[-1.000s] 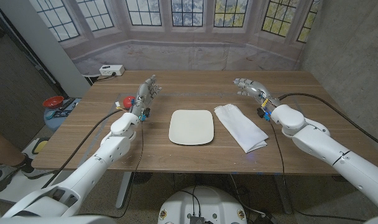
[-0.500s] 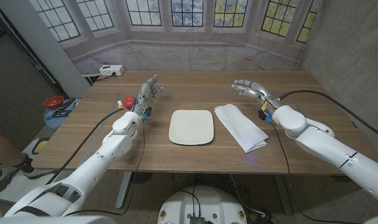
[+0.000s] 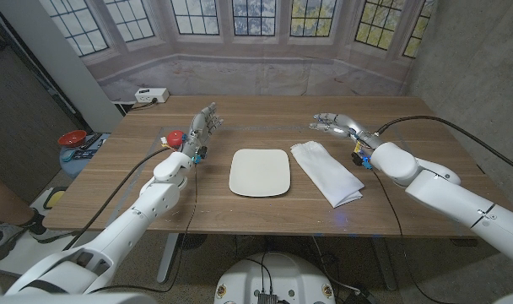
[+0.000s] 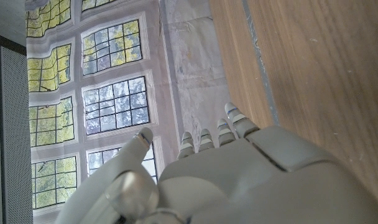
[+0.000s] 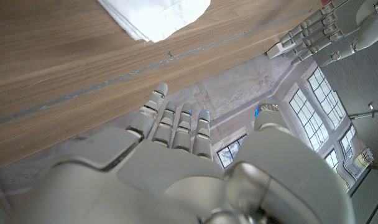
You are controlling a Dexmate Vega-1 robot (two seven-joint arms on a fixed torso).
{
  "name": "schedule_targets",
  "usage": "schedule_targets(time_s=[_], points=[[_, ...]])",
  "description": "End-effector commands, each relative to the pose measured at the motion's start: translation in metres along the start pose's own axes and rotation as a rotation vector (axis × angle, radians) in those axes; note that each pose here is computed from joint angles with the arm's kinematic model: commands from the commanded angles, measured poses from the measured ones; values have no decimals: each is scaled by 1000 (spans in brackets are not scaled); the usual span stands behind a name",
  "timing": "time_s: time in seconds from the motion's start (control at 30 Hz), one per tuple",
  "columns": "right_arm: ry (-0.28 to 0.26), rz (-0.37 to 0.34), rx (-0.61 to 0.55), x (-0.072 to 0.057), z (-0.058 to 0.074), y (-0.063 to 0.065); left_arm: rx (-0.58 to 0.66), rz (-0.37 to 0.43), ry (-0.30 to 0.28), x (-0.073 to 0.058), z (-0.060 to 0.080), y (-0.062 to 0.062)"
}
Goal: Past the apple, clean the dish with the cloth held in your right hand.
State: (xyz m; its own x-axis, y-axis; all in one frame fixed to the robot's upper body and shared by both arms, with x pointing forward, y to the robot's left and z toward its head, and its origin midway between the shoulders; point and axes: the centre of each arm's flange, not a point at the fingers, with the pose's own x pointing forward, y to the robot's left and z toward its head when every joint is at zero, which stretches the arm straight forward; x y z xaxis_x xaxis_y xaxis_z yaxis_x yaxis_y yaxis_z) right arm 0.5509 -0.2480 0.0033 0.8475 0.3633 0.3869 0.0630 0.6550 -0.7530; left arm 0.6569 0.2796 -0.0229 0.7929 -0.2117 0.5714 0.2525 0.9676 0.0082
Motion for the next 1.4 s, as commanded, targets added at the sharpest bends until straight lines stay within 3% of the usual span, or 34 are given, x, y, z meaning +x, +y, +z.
schedule_targets(time_s=[0.03, 0.77, 1.4], points=[[19, 74, -130, -2, 5, 2, 6, 0, 5, -2, -1, 2], [44, 171, -293, -12, 7, 1, 8, -34, 11, 0, -2, -3], [70, 258, -385, -12, 6, 12, 10, -34, 2, -6, -4, -7]])
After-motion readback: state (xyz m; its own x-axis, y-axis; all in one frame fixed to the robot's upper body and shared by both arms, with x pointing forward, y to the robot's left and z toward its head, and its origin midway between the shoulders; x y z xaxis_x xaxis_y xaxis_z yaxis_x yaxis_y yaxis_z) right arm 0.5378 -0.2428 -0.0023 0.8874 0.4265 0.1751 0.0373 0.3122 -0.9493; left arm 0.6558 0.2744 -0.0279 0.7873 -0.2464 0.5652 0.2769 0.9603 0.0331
